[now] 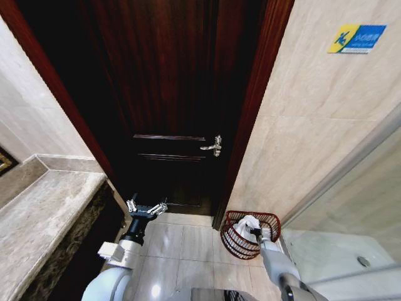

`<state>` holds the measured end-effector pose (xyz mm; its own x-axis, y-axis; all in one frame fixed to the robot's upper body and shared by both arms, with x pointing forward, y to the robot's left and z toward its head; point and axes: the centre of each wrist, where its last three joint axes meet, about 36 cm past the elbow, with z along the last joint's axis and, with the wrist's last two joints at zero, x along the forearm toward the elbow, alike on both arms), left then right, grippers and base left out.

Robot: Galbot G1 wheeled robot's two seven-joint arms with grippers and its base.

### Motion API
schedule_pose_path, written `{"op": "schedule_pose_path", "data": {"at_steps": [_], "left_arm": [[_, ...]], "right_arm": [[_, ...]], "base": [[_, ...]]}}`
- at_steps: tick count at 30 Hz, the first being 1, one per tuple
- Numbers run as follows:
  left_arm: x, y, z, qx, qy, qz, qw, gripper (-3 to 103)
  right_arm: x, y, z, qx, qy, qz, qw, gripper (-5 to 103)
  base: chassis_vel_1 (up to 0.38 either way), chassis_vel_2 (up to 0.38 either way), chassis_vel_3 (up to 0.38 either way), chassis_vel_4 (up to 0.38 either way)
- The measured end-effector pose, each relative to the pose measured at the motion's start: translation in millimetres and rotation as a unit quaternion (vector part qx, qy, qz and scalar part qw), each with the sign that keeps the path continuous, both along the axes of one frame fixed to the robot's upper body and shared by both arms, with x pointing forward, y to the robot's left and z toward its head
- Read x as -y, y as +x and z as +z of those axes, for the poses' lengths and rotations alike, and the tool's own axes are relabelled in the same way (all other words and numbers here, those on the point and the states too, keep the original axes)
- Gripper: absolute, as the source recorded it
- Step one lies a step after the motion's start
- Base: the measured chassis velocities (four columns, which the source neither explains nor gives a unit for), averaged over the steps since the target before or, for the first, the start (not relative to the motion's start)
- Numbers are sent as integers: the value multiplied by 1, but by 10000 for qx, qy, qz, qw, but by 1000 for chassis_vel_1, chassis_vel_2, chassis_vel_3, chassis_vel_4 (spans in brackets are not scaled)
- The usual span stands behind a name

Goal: Discard the used towel into the hamper.

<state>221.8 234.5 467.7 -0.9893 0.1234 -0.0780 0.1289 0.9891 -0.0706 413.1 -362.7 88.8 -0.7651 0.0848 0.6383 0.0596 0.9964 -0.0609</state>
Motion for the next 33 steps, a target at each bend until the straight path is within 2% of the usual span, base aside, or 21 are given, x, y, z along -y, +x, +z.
{"op": "schedule_pose_path", "data": {"at_steps": [10, 15, 17, 23, 31, 33], "left_arm": [[0, 0, 0, 0, 0, 0, 10000, 99], [0, 0, 0, 0, 0, 0, 10000, 99], [0, 0, 0, 1, 1, 0, 10000, 99], [0, 0, 0, 0, 0, 0, 10000, 99], [0, 0, 0, 1, 0, 0, 10000, 99], [0, 0, 0, 0, 0, 1, 10000, 99]], "right_arm": [[1, -34, -5, 433, -205, 73, 9988, 100], [9, -52, 8, 893, -478, 157, 9947, 100], [14, -61, 22, 1147, -613, 186, 9913, 100], [12, -84, 59, 1583, -664, 186, 9850, 100], [-18, -141, 134, 2393, -559, 160, 9692, 100], [-20, -145, 139, 2443, -549, 160, 9680, 100]], "base": [[0, 0, 0, 0], [0, 0, 0, 0], [0, 0, 0, 0], [0, 0, 0, 0], [0, 0, 0, 0], [0, 0, 0, 0]]}}
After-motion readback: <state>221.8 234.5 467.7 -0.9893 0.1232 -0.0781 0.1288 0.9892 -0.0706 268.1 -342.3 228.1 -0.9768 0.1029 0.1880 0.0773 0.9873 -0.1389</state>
